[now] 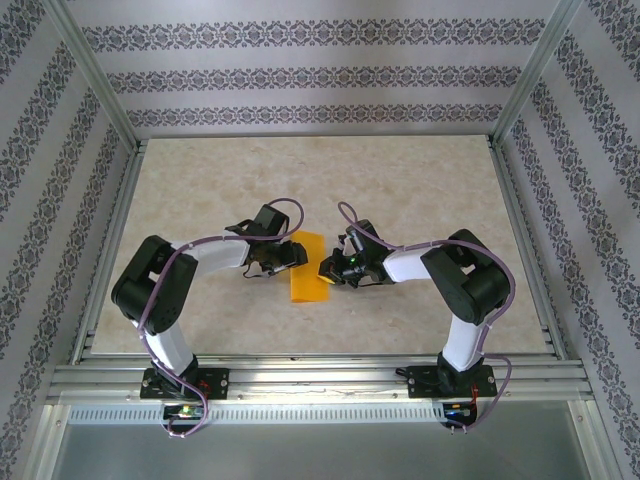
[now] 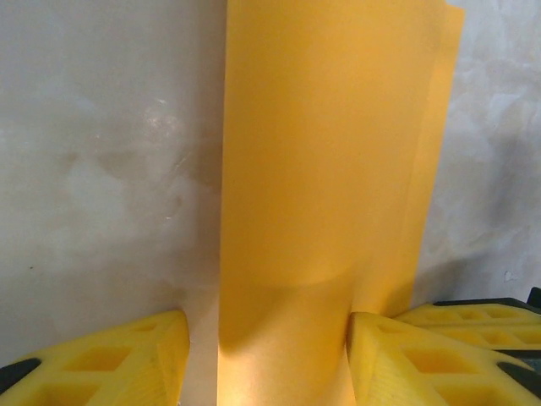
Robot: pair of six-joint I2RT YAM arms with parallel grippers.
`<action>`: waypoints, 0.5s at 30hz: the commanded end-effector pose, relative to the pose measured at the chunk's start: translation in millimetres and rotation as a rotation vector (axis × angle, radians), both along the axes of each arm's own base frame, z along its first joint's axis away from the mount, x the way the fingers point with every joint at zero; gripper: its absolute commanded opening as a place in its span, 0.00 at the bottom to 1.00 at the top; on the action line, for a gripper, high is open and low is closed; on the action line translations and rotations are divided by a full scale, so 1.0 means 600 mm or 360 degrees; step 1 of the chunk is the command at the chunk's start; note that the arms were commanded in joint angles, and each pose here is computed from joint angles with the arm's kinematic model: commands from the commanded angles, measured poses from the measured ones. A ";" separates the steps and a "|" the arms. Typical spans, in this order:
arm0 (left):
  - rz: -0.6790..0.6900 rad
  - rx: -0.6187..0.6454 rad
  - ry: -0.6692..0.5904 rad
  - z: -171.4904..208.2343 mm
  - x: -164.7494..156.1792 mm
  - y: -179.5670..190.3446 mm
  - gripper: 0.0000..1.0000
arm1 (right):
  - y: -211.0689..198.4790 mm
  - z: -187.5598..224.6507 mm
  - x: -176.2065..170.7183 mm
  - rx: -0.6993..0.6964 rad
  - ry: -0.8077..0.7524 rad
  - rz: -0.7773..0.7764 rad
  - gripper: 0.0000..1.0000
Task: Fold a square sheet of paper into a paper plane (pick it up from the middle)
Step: Fold the paper at the center of the table.
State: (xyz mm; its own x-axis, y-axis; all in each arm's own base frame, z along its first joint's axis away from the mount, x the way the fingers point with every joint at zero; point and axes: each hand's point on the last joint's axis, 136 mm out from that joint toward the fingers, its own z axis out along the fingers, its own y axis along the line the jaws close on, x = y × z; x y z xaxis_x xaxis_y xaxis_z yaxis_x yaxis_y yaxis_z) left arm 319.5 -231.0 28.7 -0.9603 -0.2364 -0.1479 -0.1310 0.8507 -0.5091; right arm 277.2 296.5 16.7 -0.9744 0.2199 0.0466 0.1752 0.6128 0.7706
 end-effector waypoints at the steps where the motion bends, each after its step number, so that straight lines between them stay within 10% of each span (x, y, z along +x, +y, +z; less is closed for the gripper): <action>1: -0.0015 0.0006 0.0006 -0.010 0.004 -0.001 0.53 | -0.006 -0.027 -0.008 -0.0059 0.0024 -0.0028 0.07; 15: -0.0025 0.0030 0.0055 -0.032 0.002 -0.001 0.51 | 0.016 0.018 0.018 0.0038 -0.0065 0.0000 0.13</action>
State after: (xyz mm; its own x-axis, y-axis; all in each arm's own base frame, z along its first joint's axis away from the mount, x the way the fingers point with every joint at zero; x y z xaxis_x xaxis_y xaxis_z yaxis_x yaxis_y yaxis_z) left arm 319.7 -231.0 26.4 -0.9625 -0.2355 -0.1348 -0.1384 0.8533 -0.5027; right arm 279.4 298.4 19.7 -0.9743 0.2211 0.0437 0.1720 0.6039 0.7783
